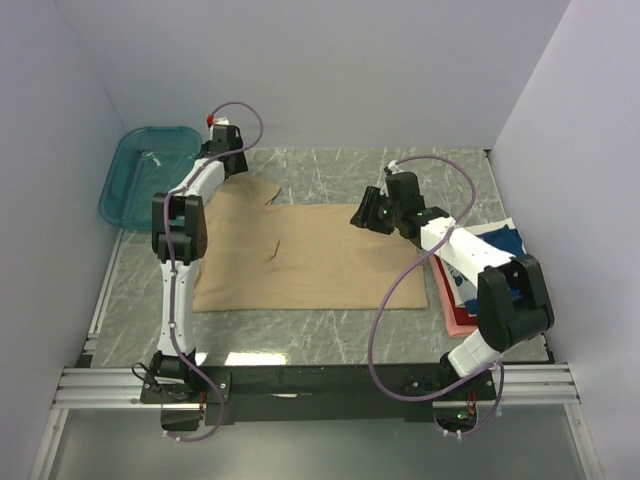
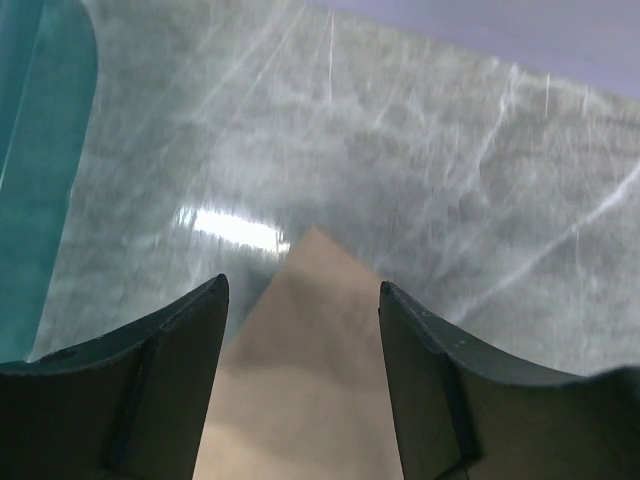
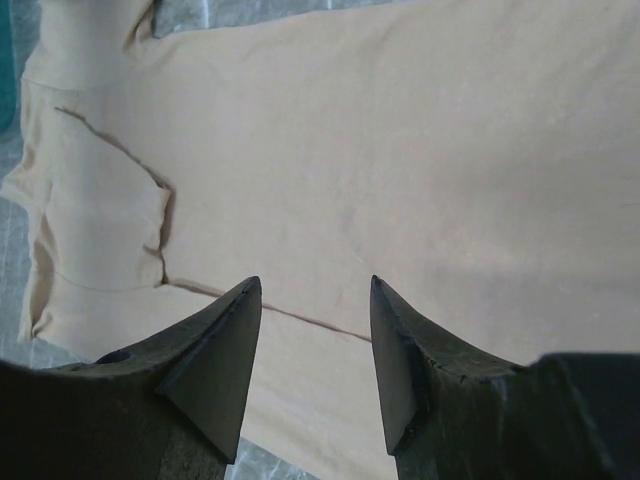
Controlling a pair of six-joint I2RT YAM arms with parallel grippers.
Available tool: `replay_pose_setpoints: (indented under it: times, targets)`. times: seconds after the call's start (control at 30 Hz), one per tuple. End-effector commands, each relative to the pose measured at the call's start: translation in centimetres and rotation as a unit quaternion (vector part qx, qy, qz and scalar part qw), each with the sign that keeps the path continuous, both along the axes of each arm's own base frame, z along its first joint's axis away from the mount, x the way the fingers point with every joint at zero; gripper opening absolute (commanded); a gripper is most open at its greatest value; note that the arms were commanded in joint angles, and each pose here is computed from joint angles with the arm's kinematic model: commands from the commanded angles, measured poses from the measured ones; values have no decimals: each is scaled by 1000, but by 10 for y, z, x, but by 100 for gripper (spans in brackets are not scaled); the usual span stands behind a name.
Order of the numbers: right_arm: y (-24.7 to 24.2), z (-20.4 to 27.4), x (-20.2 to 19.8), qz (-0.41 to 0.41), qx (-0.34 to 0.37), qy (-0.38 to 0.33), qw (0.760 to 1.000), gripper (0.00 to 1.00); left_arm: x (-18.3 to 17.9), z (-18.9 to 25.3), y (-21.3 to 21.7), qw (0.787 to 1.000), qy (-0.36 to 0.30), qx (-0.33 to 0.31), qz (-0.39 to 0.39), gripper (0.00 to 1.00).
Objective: Fold and stack the t-shirts
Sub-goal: Fold the tshirt
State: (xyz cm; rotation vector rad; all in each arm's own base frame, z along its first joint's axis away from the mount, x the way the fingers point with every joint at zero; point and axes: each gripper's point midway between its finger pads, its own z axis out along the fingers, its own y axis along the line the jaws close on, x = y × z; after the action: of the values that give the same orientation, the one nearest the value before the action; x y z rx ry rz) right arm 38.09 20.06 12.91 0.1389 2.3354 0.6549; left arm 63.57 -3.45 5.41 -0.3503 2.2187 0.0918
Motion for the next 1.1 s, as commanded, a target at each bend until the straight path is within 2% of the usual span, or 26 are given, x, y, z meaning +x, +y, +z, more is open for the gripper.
replay_pose_setpoints:
  times: [0.0, 0.27, 0.67, 0.77, 0.9, 1.0, 1.07]
  targets:
    - [-1, -3, 6, 4, 2, -8, 1000, 54, 14, 15, 9, 1000, -13, 23, 5, 67]
    - [-3, -3, 7, 5, 6, -1, 1000, 54, 11, 7, 0, 1000, 9, 1, -20, 66]
    - [-2, 5, 4, 18, 21, 1, 1000, 54, -2, -20, -2, 998, 65, -15, -13, 61]
    - [-2, 8, 4, 20, 25, 0, 1000, 54, -5, -21, -2, 997, 71, -16, -9, 55]
    - [-6, 8, 6, 14, 27, 4, 1000, 53, -9, -26, -5, 997, 78, -24, -16, 34]
    - [-10, 7, 8, 7, 24, 5, 1000, 53, -11, -24, -7, 997, 73, -31, -17, 21]
    - [-18, 5, 12, -10, 14, 7, 1000, 53, -8, -16, -10, 997, 58, -37, -23, 18]
